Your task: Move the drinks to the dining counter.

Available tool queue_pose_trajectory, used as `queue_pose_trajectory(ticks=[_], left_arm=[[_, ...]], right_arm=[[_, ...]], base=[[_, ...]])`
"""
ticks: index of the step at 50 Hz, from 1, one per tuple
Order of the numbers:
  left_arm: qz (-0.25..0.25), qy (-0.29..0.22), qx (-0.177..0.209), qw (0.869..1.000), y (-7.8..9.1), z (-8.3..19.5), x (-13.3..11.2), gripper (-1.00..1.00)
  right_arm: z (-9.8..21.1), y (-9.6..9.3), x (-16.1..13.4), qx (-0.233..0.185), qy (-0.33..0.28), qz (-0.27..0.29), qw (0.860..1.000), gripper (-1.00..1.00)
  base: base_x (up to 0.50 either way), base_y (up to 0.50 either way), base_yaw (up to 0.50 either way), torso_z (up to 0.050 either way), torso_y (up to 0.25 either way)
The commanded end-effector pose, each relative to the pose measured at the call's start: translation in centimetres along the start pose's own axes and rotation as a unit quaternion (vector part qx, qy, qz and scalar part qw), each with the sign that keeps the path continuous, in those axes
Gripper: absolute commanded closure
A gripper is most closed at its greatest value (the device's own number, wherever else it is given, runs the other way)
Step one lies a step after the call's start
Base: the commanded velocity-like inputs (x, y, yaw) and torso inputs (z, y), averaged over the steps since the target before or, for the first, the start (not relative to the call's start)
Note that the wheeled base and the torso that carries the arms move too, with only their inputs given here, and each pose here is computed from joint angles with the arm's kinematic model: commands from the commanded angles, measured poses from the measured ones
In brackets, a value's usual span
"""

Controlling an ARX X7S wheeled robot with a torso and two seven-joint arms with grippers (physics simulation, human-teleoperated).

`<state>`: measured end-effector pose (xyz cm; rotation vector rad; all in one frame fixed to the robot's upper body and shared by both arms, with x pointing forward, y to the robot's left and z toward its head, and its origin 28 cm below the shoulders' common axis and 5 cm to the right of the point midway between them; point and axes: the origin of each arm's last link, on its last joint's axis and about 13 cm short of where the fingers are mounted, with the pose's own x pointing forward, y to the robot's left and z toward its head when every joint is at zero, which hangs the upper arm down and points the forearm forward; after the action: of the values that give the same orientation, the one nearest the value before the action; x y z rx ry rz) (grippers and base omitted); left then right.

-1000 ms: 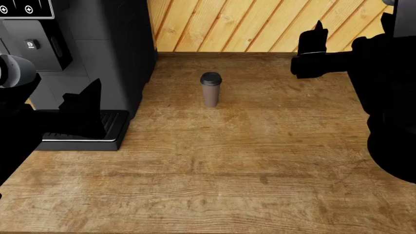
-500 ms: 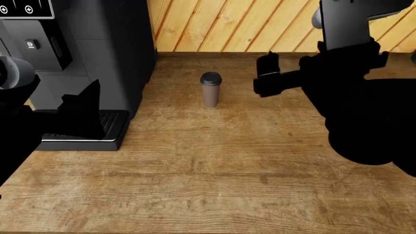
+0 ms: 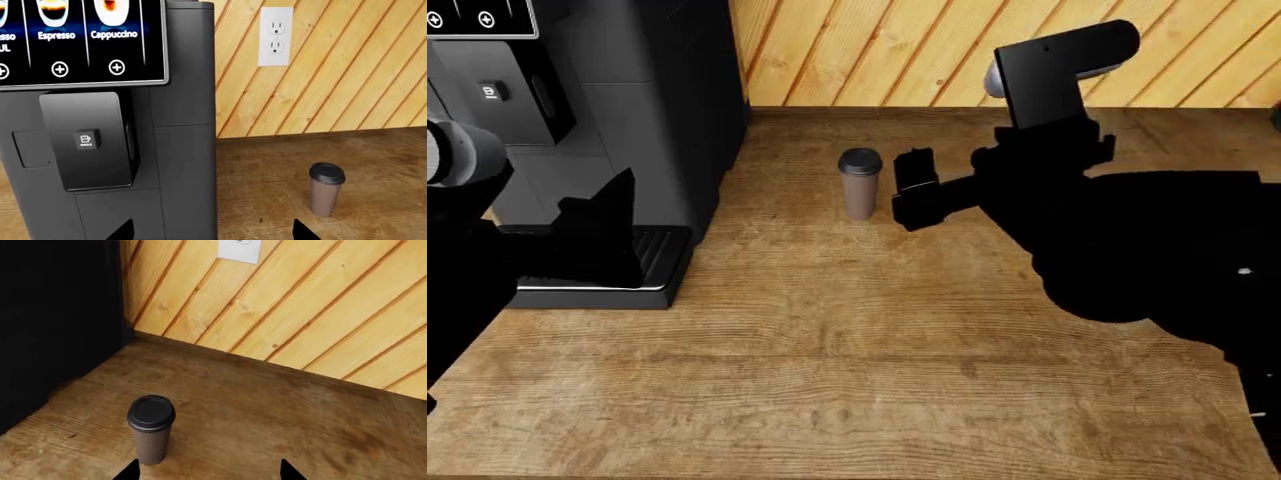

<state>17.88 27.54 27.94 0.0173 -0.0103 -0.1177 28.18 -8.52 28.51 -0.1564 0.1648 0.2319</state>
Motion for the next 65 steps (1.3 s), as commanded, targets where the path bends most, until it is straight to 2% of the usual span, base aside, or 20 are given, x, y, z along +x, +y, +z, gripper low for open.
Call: queue_pose_trajectory(ticks=[1,6,11,27,30,38,44,65], left_arm=[[0.004,-0.001,0.000,1.000,0.1,0.1,-0.2,-1.00],[0.007,-0.001,0.001,1.000,0.2,0.2,-0.4,-1.00],[0.007,0.001,0.001,1.000,0.2,0.0,-0.2,-1.00],[0.010,0.009,0.001,1.000,0.3,-0.4,0.0,-1.00],[0.010,0.011,0.002,1.000,0.3,-0.5,0.0,-1.00],[0.012,0.014,0.000,1.000,0.4,-0.8,0.2,-1.00],[0.013,0.016,-0.002,1.000,0.6,-1.0,0.3,-1.00],[0.016,0.023,0.003,1.000,0.6,-1.1,0.4,-1.00]], right_arm=[[-0.5,1.1,1.4,-0.004,0.013,0.041,0.999,-1.00],[-0.7,1.6,1.9,0.000,0.019,0.057,0.998,-1.00],[-1.1,1.6,2.9,-0.009,0.015,0.052,0.999,-1.00],[-1.3,2.0,6.6,-0.003,0.025,0.062,0.998,-1.00],[-1.6,2.2,7.2,-0.014,0.029,0.058,0.998,-1.00],[-1.7,3.1,8.3,-0.020,0.034,0.084,0.996,-1.00],[-2.1,2.9,9.3,-0.018,0.045,0.080,0.996,-1.00],[-3.0,4.2,12.7,-0.022,0.069,0.102,0.992,-1.00]], base=[[0.00,0.00,0.00,0.000,0.000],[0.00,0.00,0.00,0.000,0.000],[0.00,0.00,0.00,0.000,0.000],[0.00,0.00,0.00,0.000,0.000],[0.00,0.00,0.00,0.000,0.000],[0.00,0.00,0.00,0.000,0.000],[0.00,0.00,0.00,0.000,0.000],[0.00,0.00,0.00,0.000,0.000]])
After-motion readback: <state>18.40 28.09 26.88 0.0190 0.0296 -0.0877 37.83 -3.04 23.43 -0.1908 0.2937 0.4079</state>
